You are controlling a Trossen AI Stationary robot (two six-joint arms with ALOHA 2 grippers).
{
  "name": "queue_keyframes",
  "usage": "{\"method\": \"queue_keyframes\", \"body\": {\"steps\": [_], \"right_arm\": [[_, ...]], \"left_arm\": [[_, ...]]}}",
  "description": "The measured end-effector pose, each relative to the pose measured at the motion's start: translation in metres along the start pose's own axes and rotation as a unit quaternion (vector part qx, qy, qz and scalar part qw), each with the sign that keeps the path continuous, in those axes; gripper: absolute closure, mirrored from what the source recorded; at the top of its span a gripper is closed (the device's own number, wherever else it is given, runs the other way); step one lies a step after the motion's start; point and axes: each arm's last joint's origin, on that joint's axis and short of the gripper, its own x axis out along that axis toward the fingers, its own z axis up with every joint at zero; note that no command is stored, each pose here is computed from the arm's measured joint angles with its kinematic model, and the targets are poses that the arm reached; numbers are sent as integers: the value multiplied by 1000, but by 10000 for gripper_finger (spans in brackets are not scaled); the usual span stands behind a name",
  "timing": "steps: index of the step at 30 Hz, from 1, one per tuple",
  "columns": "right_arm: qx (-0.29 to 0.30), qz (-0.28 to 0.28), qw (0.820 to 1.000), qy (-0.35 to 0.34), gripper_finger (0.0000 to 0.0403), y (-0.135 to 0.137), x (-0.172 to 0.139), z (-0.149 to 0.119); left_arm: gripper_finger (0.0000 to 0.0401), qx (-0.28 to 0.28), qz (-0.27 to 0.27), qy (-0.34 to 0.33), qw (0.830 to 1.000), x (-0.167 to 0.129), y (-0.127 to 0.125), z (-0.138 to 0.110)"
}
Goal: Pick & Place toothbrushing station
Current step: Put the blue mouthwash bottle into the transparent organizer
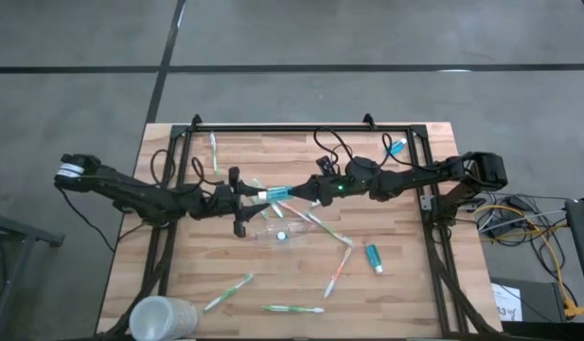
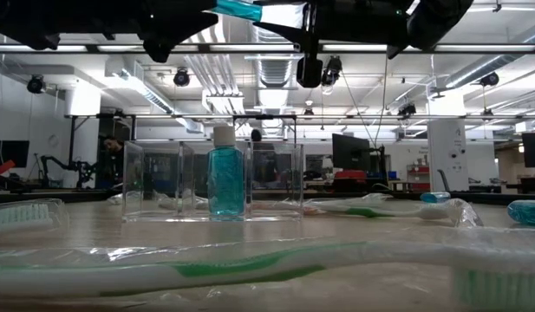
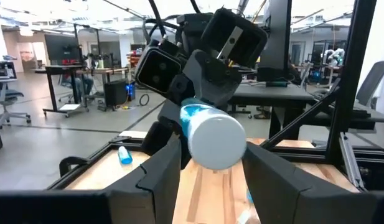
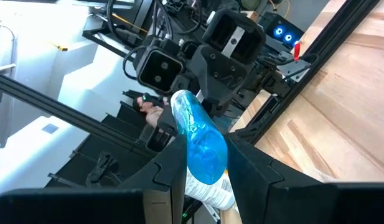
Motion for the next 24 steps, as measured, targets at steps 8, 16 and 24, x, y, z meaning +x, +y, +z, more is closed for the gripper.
{"method": "queue_keyframes", "body": {"steps": [8, 16, 24], "right_arm": [[-3, 3, 1000, 5, 307, 1, 0, -1], [-10, 2, 1000, 5, 307, 1, 0, -1], [-10, 2, 1000, 5, 307, 1, 0, -1]], "left_arm": [[227, -5, 0, -21, 1000, -3, 1, 8], [227, -6, 0, -23, 1000, -6, 2, 10], [254, -9, -1, -14, 1000, -6, 2, 8]]}}
